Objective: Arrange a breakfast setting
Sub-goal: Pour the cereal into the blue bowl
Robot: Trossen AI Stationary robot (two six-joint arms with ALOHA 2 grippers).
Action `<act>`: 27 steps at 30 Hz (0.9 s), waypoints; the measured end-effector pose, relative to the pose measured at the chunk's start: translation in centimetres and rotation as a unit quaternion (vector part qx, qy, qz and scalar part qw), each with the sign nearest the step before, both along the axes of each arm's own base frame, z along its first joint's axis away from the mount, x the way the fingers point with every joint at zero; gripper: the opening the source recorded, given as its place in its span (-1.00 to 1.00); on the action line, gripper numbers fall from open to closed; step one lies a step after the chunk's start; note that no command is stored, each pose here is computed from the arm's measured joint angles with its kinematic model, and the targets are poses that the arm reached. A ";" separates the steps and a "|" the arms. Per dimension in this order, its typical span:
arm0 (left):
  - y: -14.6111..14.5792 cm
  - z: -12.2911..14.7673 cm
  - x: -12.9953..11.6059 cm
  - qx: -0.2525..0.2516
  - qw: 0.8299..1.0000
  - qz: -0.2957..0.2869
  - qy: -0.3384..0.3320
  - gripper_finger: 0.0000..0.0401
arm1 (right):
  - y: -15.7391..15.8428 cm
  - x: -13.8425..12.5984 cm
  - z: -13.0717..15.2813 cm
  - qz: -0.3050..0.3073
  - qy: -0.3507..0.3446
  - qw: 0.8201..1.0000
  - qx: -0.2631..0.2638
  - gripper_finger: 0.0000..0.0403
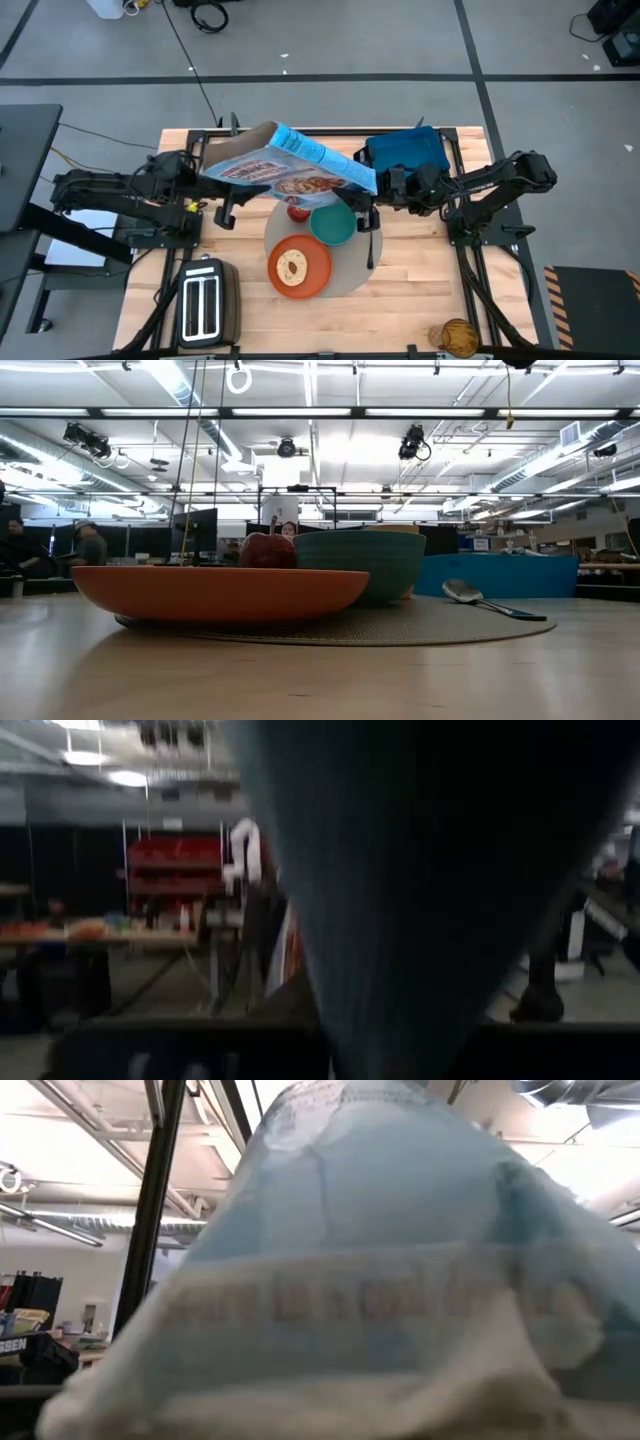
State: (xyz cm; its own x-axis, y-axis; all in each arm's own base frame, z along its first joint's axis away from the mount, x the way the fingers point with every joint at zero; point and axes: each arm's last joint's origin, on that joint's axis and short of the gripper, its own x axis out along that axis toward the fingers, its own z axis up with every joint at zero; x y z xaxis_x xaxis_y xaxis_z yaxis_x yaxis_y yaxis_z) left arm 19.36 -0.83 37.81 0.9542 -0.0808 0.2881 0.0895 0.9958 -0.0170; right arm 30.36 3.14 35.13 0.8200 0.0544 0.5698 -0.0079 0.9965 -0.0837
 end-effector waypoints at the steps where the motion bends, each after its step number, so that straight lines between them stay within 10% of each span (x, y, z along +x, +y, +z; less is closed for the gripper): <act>1: 0.0 -0.2 0.1 0.000 1.000 0.000 0.010 -0.69 | 0.0 0.0 -0.1 0.000 -0.001 1.000 0.000 -0.21; 12: 0.2 -1.6 -3.3 0.036 0.991 0.028 0.129 0.06 | -0.4 -3.7 -2.1 -0.015 -0.033 0.999 0.012 -0.23; 19: 0.7 -3.7 -7.0 0.014 0.965 0.075 0.251 0.10 | -1.0 -8.3 -2.4 -0.022 0.066 0.997 0.019 -0.24; 27: 0.5 -8.9 -5.5 0.004 0.965 0.073 0.253 0.09 | -1.4 -13.5 -2.8 0.010 0.178 0.984 0.017 -0.24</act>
State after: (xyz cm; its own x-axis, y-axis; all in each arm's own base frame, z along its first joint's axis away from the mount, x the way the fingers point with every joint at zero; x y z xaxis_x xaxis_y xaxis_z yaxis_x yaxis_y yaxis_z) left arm 13.87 -0.28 28.95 0.9740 0.0646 -0.2173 -0.0691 0.9975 -0.0136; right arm 16.90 1.76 32.34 0.9670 0.0594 0.2476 -0.0514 0.9979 -0.0387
